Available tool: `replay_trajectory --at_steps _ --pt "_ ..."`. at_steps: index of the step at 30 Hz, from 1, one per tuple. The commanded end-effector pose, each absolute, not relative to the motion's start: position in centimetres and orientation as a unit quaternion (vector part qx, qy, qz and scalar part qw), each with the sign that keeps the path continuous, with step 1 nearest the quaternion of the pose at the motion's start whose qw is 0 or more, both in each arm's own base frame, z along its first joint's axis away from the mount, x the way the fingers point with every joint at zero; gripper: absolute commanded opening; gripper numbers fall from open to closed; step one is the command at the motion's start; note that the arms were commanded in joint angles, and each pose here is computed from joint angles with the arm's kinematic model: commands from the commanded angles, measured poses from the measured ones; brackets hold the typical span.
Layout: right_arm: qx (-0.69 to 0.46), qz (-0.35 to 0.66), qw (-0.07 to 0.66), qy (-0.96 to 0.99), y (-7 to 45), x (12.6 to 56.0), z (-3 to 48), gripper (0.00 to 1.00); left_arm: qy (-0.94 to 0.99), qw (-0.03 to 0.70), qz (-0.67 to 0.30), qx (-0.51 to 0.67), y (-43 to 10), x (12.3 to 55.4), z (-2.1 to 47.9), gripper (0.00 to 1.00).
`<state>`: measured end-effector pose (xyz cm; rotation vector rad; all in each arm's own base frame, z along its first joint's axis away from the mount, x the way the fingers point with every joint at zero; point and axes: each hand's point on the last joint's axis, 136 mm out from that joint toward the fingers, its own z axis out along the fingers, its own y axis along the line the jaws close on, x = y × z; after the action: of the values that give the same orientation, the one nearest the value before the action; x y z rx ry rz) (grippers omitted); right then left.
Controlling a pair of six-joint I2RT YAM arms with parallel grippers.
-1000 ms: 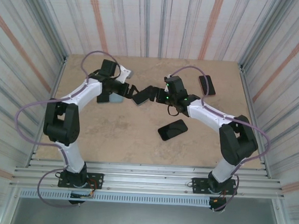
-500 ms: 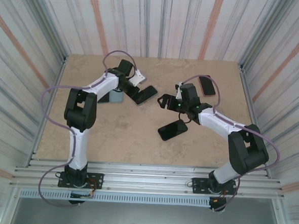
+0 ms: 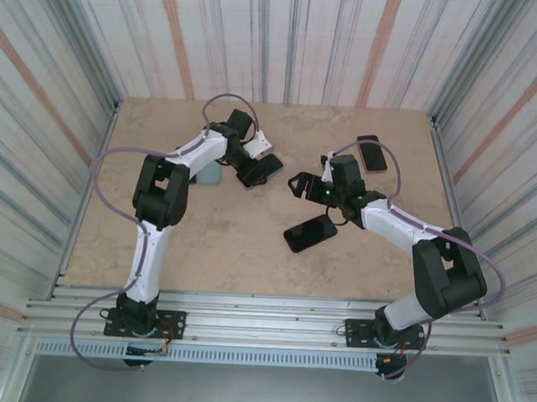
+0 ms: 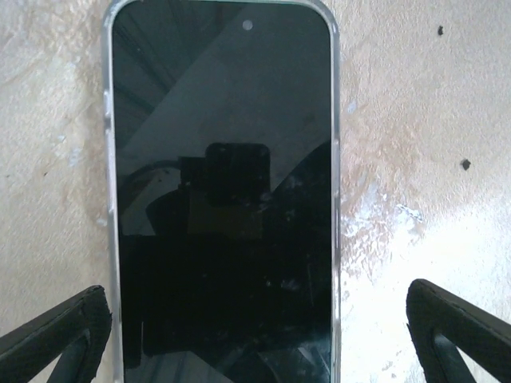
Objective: Take the phone out of the phone case
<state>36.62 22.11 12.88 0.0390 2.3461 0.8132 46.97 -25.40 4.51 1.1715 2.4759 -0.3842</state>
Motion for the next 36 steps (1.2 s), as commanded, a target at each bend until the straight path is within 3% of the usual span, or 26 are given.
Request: replay_trajectory --at_steps 1,25,36 --pt "0.022 0.323 0.327 0.888 22.0 36.5 13.4 0.99 0.881 0.168 -0.116 0.426 -25.2 47.1 3.5 0.99" --pt "0.031 0.33 0.328 0.885 22.0 36.6 13.5 0.99 0.882 0.137 -0.016 0.45 -24.9 47.9 0.5 0.92" --pt "0.037 0.333 0.329 0.883 21.7 36.4 13.6 0.99 0.898 0.127 -0.035 0.42 -25.1 47.6 1.0 0.69"
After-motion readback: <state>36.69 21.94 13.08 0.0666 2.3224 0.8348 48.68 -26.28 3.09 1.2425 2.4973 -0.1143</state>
